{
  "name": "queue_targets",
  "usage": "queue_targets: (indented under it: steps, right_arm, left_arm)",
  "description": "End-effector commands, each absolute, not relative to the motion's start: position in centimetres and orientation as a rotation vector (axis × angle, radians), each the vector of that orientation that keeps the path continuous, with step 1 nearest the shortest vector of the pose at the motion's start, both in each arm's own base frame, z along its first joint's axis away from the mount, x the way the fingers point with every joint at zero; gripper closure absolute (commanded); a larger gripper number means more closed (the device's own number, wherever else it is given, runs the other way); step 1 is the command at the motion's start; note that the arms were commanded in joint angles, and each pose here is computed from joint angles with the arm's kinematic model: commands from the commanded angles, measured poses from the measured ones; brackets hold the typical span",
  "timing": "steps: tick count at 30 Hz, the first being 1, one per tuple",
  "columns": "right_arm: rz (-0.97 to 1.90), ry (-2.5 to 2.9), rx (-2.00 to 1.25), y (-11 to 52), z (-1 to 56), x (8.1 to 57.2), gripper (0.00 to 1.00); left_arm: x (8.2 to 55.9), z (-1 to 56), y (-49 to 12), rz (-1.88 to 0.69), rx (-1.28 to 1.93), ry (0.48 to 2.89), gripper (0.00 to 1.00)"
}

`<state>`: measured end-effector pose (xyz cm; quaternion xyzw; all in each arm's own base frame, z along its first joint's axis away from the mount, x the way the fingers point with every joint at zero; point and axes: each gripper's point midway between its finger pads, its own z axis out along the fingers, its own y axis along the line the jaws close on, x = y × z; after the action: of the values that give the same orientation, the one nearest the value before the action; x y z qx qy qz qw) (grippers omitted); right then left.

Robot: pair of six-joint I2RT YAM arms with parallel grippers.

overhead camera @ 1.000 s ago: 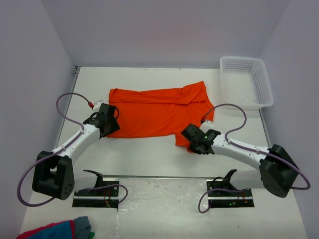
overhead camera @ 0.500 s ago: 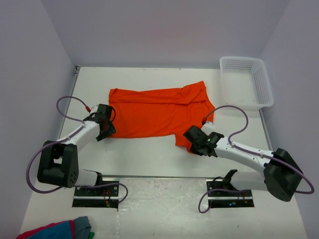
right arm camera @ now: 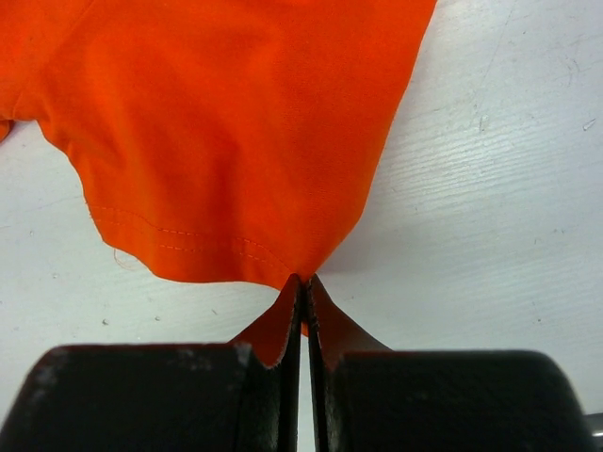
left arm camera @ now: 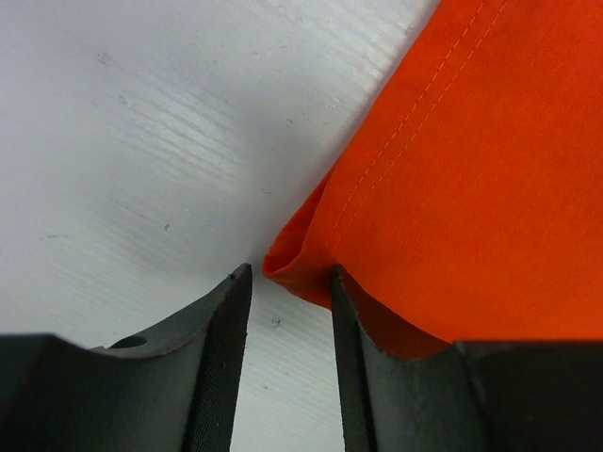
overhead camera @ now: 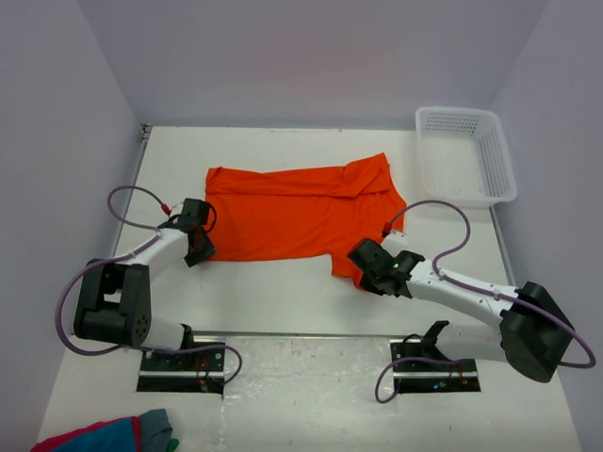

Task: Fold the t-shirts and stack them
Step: Flatten out the tshirt

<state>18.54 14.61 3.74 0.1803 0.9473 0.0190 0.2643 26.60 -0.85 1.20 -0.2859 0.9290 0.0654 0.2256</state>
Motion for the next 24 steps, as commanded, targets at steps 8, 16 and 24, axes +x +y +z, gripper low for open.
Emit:
queue_targets:
  steps: [8,16,24]
  right_arm:
    - [0.078,2.523,0.515,14.4,4.5,18.7,1.00]
    - [0.060,2.515,0.511,14.1,4.7,18.7,1.00]
    - [-0.058,2.374,0.481,12.1,9.9,21.5,1.00]
  left_arm:
    - [26.4,-0.1,-0.7,0.126,-0.831,2.563,0.90]
    - [26.2,-0.1,-1.0,0.084,-0.834,2.556,1.00]
    - [27.1,7.6,-0.1,0.065,-0.785,2.371,1.00]
